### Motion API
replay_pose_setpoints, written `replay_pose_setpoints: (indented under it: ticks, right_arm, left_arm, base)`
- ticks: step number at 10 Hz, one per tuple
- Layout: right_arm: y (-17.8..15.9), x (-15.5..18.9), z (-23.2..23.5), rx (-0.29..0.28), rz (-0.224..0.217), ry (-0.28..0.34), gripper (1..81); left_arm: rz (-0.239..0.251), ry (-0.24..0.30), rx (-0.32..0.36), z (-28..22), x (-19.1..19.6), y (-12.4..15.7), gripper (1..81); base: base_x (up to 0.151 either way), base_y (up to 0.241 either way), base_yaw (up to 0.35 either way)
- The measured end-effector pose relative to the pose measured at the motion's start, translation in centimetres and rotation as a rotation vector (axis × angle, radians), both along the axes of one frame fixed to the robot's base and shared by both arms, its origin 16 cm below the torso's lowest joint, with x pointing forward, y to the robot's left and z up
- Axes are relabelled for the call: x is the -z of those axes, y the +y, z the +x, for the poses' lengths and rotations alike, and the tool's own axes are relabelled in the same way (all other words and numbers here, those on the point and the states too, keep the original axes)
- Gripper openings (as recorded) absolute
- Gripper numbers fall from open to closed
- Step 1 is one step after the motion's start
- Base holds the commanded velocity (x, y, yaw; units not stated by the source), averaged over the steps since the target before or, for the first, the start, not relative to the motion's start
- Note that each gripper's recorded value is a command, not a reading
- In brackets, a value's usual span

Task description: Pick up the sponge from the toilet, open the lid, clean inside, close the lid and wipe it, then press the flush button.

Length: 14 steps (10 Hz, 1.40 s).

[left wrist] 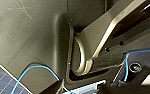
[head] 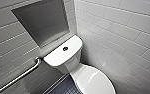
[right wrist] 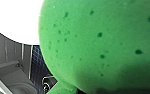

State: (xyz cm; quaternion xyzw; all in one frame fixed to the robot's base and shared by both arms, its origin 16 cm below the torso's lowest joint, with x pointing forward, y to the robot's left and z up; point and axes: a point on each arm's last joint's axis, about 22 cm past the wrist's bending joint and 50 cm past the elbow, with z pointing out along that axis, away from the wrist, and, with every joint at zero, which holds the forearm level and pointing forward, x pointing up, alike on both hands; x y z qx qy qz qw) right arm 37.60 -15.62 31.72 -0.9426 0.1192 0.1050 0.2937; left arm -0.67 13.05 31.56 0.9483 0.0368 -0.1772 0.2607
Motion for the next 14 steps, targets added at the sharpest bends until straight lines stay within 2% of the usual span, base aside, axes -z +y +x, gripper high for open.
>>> replay_pose_setpoints:
  ticks: [2,4,6,8,10,12,14]
  right_arm:
    - [-5.7,0.5,-2.0,0.015,-0.063,0.023,1.0]
    - [-8.8,0.9,-7.8,0.008,-0.111,0.102,1.0]
    - [-10.8,0.9,-14.3,0.02,-0.117,0.174,1.0]
    - [-15.2,0.5,-21.1,0.052,-0.13,0.221,1.0]
    - [-18.2,1.3,-23.3,0.082,-0.129,0.187,1.0]
    - [-21.2,2.5,-24.4,0.089,-0.16,0.129,1.0]
    - [-22.5,1.6,-29.2,0.063,-0.193,0.139,1.0]
  left_arm:
    - [0.0,0.001,0.0,0.0,0.0,0.0,81.1]
    - [0.016,0.006,0.004,-0.4,0.0,1.3,81.1]
    - [0.04,0.011,0.013,-0.9,0.2,3.2,81.1]
    - [0.044,0.012,0.014,-1.0,0.2,3.4,81.1]
    - [0.04,0.008,0.021,-1.0,0.2,3.3,81.1]
    - [0.024,0.003,0.041,-1.7,-0.6,2.7,81.1]
    - [0.016,0.021,0.051,-3.4,-2.5,2.5,81.1]
  base:
    - [0.0,0.0,0.0]
    - [0.0,0.0,0.0]
    - [0.0,0.0,0.0]
    - [0.0,0.0,0.0]
    - [0.0,0.0,0.0]
    - [0.0,0.0,0.0]
    - [0.0,0.0,0.0]
